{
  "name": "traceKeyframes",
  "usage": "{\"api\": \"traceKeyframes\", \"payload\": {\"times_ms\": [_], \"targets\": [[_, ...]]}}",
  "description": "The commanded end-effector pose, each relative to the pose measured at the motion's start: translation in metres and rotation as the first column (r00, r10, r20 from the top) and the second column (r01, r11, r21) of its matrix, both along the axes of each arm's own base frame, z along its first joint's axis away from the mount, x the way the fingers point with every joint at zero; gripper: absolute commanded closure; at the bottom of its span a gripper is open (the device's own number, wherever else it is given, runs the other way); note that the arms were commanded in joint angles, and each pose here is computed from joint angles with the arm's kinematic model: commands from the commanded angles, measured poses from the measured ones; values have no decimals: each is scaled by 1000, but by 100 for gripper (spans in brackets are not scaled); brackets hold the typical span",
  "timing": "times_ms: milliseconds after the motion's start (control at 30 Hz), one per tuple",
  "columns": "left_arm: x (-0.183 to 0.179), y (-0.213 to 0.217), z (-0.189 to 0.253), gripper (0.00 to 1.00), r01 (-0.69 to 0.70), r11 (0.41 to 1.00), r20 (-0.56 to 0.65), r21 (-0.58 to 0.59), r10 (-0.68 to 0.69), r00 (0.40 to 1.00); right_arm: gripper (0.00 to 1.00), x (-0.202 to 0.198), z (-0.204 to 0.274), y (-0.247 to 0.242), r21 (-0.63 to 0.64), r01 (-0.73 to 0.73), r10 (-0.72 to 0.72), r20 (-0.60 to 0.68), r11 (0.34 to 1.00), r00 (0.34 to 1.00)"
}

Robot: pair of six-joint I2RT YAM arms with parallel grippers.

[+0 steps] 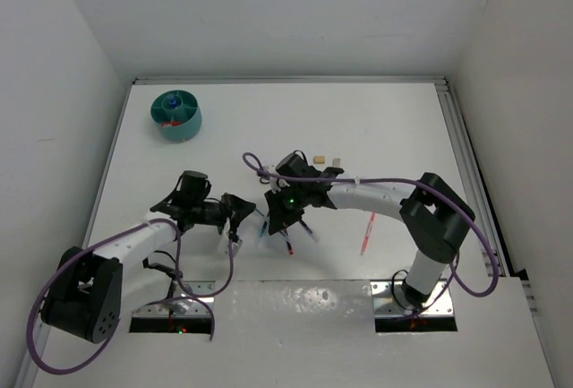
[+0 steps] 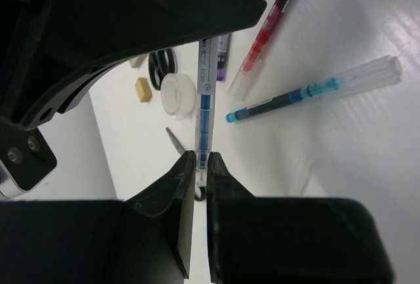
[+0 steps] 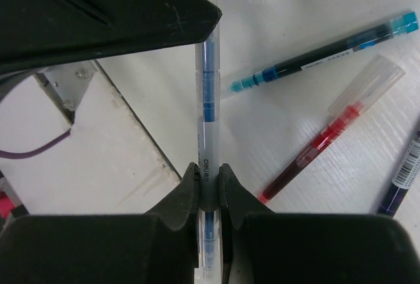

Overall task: Sort the stationery into containers
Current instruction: Close the pen cap on the pen.

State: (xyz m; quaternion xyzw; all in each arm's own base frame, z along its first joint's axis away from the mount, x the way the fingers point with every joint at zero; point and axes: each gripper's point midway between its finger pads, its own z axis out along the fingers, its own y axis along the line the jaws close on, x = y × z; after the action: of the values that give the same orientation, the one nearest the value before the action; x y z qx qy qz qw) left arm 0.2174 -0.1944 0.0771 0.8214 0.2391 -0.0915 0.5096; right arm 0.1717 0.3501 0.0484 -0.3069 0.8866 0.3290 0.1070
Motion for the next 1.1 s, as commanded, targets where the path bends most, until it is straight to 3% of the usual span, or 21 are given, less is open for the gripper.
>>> {"api": "traceKeyframes", "payload": {"times_ms": [0, 467, 1067], "targets": [[-13, -29, 47, 100, 318, 948, 448, 4, -286, 847, 100, 47, 44, 35, 167, 61, -80, 107, 984, 991], [-16, -35, 44, 100, 336, 942, 414, -1, -306, 857, 100, 61, 42, 42, 155, 11, -32, 138, 988, 990], [-4, -30, 55, 100, 314, 948, 501, 46, -294, 814, 100, 44, 29, 17, 134, 21, -43, 162, 991, 986]]}}
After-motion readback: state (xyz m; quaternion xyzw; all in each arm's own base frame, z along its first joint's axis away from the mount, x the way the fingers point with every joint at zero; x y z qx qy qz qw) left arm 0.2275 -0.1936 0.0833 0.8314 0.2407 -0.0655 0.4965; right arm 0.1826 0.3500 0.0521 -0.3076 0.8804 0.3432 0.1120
